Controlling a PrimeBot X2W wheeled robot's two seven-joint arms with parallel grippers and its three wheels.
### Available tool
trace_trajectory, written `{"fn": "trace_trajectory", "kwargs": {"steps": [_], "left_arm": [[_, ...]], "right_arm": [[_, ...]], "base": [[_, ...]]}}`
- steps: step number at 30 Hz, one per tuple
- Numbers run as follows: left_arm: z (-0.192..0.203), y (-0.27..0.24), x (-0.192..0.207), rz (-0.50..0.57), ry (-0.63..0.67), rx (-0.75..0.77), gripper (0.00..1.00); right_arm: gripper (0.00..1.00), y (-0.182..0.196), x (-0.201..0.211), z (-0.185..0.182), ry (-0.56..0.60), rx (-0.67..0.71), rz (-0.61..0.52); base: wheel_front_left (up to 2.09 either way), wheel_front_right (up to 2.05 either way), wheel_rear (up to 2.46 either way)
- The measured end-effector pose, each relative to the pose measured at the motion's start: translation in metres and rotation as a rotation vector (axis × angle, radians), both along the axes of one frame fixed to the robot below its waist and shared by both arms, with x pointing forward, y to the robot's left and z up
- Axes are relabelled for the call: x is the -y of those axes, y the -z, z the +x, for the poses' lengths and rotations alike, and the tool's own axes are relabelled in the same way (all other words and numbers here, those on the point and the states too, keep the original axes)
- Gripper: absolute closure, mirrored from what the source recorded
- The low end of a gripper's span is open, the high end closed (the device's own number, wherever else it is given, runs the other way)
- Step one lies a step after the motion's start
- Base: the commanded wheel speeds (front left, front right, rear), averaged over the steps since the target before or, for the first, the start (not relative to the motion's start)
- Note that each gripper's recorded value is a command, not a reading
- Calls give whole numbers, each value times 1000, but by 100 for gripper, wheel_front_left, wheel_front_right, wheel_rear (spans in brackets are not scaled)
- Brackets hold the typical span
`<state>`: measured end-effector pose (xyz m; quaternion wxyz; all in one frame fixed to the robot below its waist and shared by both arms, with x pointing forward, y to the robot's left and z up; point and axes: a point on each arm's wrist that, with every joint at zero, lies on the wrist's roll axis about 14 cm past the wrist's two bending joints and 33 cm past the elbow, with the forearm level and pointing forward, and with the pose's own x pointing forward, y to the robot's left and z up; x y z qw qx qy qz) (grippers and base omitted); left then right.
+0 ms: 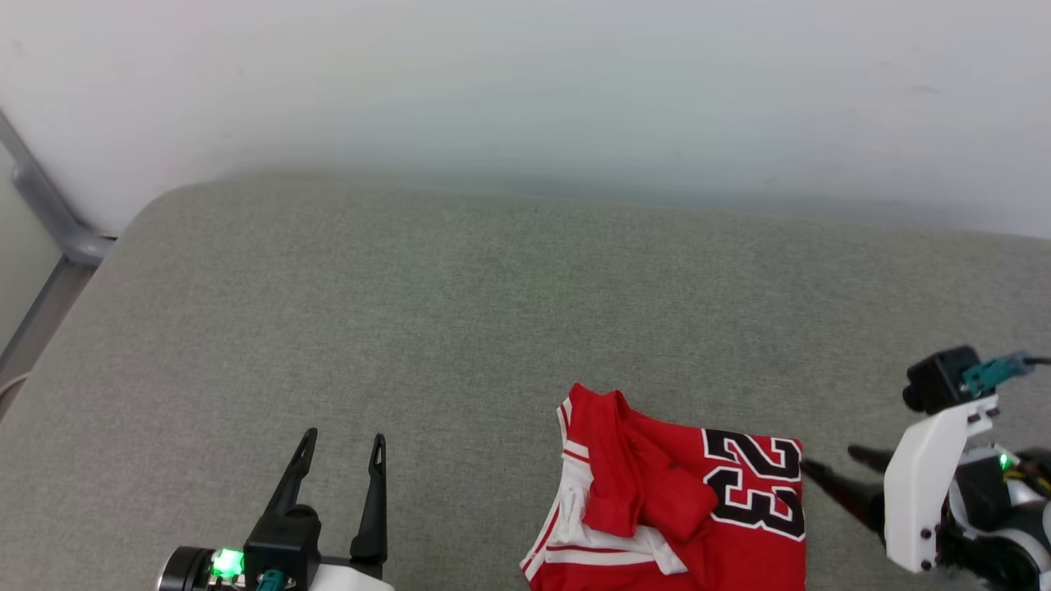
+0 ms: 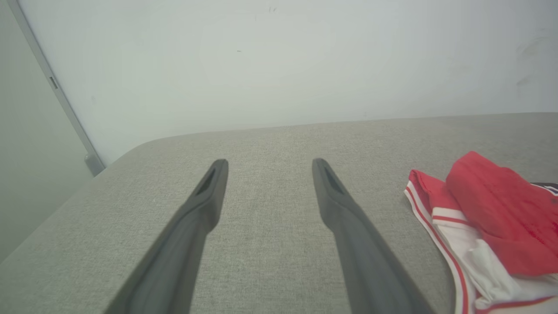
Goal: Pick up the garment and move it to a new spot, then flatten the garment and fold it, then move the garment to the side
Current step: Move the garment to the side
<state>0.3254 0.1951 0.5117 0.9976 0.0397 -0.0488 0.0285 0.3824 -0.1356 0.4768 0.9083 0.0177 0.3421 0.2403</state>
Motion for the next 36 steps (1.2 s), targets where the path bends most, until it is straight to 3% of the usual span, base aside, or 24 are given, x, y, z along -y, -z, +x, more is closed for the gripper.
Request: {"fn": "trace_trajectory", "kwargs": {"steps": [8, 20, 24, 25, 26, 36], "left_arm": [[5, 7, -4, -7, -23, -27, 0], [13, 15, -9, -7, -43, -55, 0], [15, 13, -10, -7, -45, -49, 0], [15, 13, -10, -7, -45, -50, 0], [16, 13, -11, -7, -46, -49, 0], [18, 14, -2, -11, -19, -48, 0]], "right_arm": [[0, 57, -6, -15, -7, -221, 20], [0, 107, -41, -31, -98, -360, 18], [0, 112, -44, -32, -107, -342, 17], [54, 112, -45, -31, -105, -329, 24], [100, 111, -45, -30, -102, -318, 28], [100, 80, -37, -8, -91, -129, 47]], "base": [[0, 0, 0], [0, 0, 0], [0, 0, 0], [0, 0, 0], [0, 0, 0], [0, 0, 0]]}}
